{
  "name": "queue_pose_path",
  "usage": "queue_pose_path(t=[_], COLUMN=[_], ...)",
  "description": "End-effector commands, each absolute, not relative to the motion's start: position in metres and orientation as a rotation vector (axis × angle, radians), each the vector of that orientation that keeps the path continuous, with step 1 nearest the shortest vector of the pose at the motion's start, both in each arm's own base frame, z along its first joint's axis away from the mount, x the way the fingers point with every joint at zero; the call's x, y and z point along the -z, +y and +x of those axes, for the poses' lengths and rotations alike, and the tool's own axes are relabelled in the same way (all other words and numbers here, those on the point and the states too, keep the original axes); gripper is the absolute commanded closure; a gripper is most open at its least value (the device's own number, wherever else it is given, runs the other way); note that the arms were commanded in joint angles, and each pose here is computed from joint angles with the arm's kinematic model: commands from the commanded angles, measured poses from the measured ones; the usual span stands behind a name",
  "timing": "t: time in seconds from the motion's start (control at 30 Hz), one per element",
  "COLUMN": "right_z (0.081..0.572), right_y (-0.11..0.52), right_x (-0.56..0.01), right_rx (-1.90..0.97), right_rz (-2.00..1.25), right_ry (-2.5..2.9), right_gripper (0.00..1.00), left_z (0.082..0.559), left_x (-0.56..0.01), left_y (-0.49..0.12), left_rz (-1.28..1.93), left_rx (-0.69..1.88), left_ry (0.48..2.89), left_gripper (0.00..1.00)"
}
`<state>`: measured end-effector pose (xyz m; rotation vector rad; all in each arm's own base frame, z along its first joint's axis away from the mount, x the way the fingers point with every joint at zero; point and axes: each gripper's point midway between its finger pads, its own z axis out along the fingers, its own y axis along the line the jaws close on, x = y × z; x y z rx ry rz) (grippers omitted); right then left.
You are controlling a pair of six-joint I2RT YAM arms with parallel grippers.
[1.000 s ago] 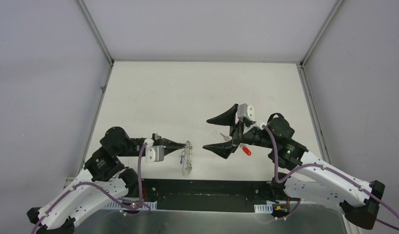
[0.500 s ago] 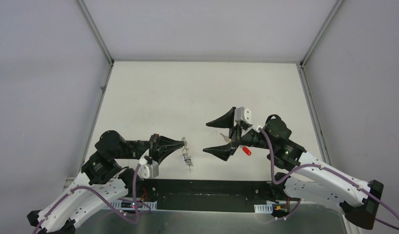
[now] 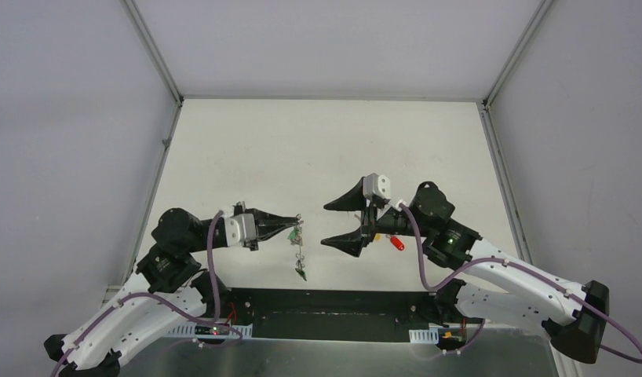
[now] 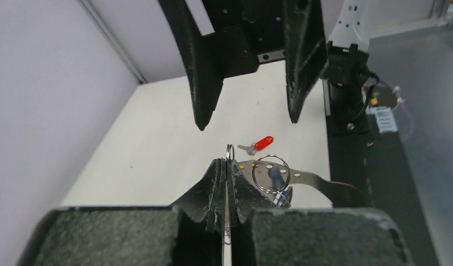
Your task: Put the keys on the keyring
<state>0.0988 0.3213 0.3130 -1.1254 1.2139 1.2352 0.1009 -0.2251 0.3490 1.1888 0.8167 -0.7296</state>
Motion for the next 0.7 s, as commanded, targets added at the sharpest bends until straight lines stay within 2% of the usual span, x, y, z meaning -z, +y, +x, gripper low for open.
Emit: queue_pose_path(t=[0.0,0.23,0.33,0.67], right_z=[0.094,0.096,0.098,0.111], right_y=[0.326,0.334,0.336,0.339], right_x=[-0.348,-0.357,-0.361,-0.361], right_rx=[-1.255,-1.282,-1.291,-1.257], right_rz=[-1.127,-1.098,-1.079,-1.023], right_ry=[1.072,1.034,1.029,1.053], right_gripper=[0.23,0.49,0.56,0.65], left_z=[0.115,0.119,0.117,0.101], left_x=[-0.373,-0.377,-0.379,-0.381], left_y=[-0.231,-0.238,-0.235,-0.236], left_rz=[0.857,0.622,0.578,0.633], left_rx=[1.006,1.241,1.269,1.316], left_ry=[1.044,1.044,0.988,0.882], left_gripper=[1.0,1.0,1.0,1.0])
